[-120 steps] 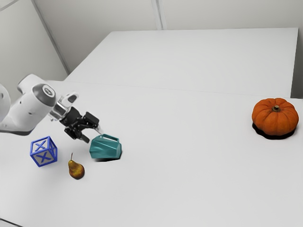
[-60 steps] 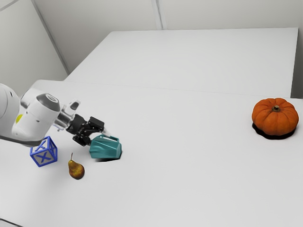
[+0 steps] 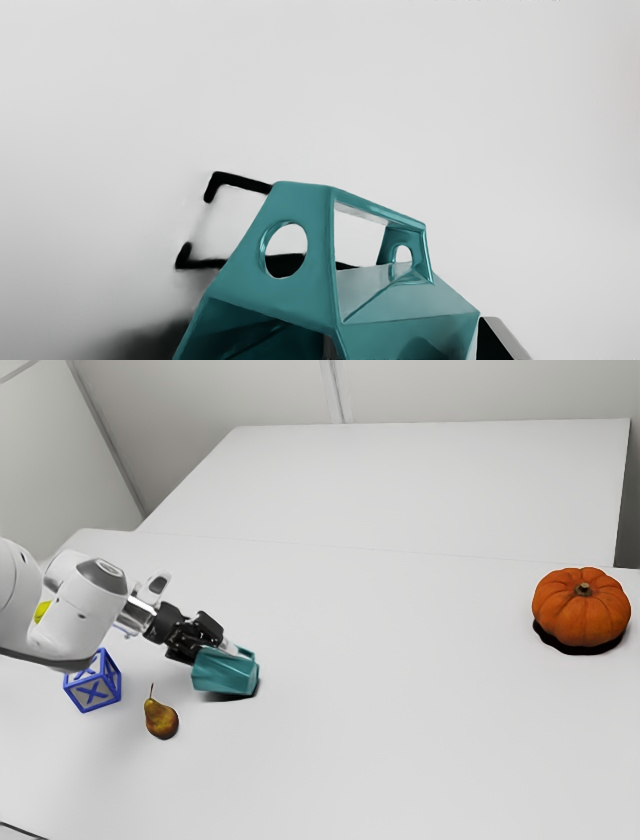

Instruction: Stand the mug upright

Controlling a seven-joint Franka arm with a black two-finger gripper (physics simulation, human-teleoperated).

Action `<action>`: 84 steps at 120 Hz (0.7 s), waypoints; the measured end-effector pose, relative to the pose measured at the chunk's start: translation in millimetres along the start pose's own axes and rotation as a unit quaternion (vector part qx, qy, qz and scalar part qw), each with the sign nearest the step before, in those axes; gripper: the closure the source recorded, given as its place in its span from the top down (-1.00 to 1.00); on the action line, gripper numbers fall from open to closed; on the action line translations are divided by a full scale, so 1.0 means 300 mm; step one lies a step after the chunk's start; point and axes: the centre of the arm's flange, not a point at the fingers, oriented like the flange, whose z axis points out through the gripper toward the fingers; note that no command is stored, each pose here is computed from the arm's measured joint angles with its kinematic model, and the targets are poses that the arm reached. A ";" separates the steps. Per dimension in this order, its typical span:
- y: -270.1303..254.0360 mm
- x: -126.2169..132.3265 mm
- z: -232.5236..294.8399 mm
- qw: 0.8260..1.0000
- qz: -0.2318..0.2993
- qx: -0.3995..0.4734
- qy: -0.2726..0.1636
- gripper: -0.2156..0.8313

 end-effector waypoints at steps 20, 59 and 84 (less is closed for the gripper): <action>0.020 0.010 -0.011 1.000 0.013 -0.003 0.005 -0.50; 0.095 0.042 -0.046 0.999 0.043 -0.010 0.019 -0.84; 0.310 0.139 -0.036 0.989 0.143 0.038 -0.002 -0.89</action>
